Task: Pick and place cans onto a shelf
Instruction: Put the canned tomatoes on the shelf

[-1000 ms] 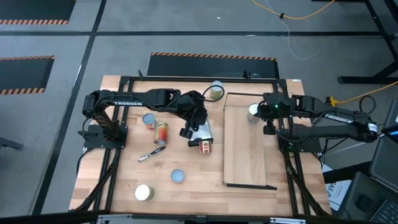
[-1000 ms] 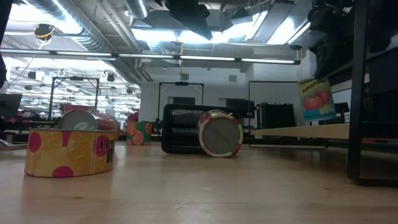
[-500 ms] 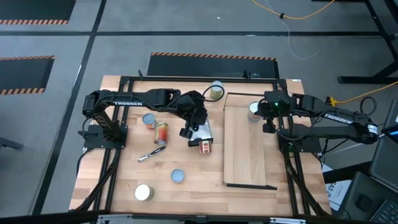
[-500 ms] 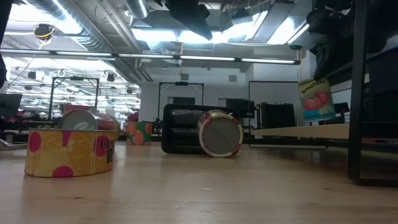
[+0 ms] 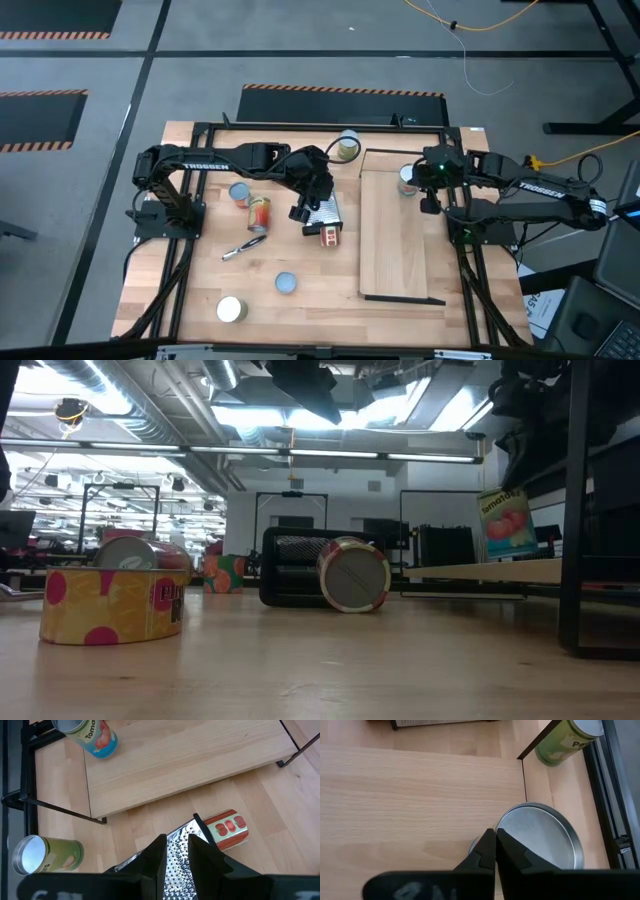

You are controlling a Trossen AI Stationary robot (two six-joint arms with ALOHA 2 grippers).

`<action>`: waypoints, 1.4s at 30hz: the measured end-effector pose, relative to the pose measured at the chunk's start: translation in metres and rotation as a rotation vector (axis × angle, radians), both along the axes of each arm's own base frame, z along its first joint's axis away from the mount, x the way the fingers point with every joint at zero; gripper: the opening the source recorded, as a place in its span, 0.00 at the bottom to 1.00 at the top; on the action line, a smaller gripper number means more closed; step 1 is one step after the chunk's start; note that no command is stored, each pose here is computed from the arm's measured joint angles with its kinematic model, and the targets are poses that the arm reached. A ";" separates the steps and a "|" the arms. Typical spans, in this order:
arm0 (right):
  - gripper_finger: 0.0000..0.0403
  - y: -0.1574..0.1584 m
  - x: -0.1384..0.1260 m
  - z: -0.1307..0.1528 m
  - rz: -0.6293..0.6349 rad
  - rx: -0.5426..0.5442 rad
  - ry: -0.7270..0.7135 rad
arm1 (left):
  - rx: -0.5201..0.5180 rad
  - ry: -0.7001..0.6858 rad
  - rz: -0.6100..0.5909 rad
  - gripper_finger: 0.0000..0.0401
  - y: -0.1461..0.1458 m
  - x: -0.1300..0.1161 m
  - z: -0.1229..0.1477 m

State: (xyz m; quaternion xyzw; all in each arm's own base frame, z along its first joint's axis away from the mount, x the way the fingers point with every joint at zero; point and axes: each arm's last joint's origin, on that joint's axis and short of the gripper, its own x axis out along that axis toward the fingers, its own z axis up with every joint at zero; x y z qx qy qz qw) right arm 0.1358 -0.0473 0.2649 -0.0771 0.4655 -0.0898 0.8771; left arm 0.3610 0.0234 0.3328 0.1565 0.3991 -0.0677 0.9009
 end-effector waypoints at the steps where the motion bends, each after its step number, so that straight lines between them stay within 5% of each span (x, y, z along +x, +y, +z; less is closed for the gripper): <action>1: 0.01 0.000 0.000 0.000 0.000 0.000 0.000 | 0.000 0.000 0.000 0.18 0.000 0.000 0.000; 9: 0.01 0.000 0.001 -0.019 0.012 -0.012 0.019 | -0.001 0.001 -0.002 0.18 -0.001 0.000 0.000; 42: 0.07 0.001 -0.003 -0.016 0.017 -0.022 -0.013 | 0.001 0.001 -0.006 0.18 -0.002 0.000 0.000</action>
